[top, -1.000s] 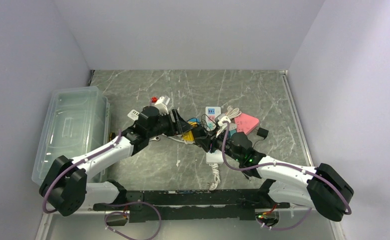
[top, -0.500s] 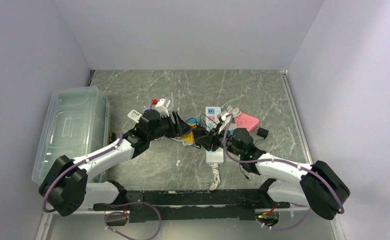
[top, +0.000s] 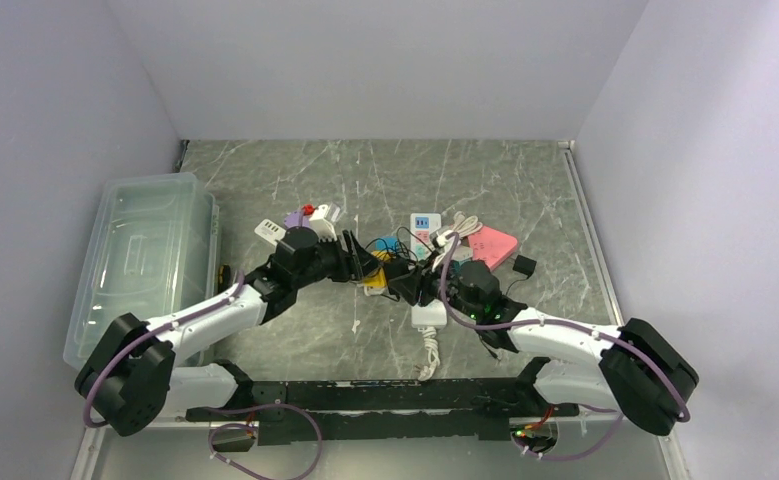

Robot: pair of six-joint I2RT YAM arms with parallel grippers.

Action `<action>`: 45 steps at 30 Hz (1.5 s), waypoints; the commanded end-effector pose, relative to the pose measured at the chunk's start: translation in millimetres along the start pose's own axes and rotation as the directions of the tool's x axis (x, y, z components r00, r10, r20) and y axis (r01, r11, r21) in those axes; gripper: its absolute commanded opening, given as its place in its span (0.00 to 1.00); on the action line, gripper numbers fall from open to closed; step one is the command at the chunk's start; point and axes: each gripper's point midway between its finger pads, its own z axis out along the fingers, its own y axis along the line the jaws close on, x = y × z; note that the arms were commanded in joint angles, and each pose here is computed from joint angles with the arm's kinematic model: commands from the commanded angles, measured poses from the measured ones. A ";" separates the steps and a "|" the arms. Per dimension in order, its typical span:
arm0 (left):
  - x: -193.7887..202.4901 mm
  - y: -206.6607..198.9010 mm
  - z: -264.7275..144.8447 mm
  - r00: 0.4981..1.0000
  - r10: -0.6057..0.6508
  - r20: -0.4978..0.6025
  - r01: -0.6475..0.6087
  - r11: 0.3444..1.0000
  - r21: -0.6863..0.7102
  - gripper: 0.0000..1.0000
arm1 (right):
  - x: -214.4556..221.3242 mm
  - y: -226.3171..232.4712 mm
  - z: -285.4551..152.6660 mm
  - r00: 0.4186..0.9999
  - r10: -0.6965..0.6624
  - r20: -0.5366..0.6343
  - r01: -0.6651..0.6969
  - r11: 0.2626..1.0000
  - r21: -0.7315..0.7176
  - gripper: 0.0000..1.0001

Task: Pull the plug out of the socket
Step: Remove the plug from the socket.

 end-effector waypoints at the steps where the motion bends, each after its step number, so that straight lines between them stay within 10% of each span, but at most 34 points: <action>1: 11.7 -26.5 -3.7 0.999 0.020 -0.038 -0.016 0.994 0.109 0.00 | -84.9 50.6 0.9 0.952 -0.089 0.294 0.114 0.991 -0.068 0.00; 10: 2.9 -19.9 -10.6 1.000 0.005 0.029 -0.007 0.997 0.071 0.00 | -83.5 56.0 1.1 0.940 -0.146 0.307 0.145 0.989 0.027 0.00; 26: 13.1 -1.8 -11.8 0.999 0.049 0.005 -0.049 0.999 0.007 0.00 | -100.5 85.3 -23.7 0.936 0.028 0.351 0.079 0.955 -0.286 0.00; 45: 10.5 8.7 -10.1 0.999 -0.043 0.030 0.045 0.997 -0.064 0.00 | -88.5 89.6 -13.3 0.903 -0.205 0.378 0.207 0.978 0.035 0.00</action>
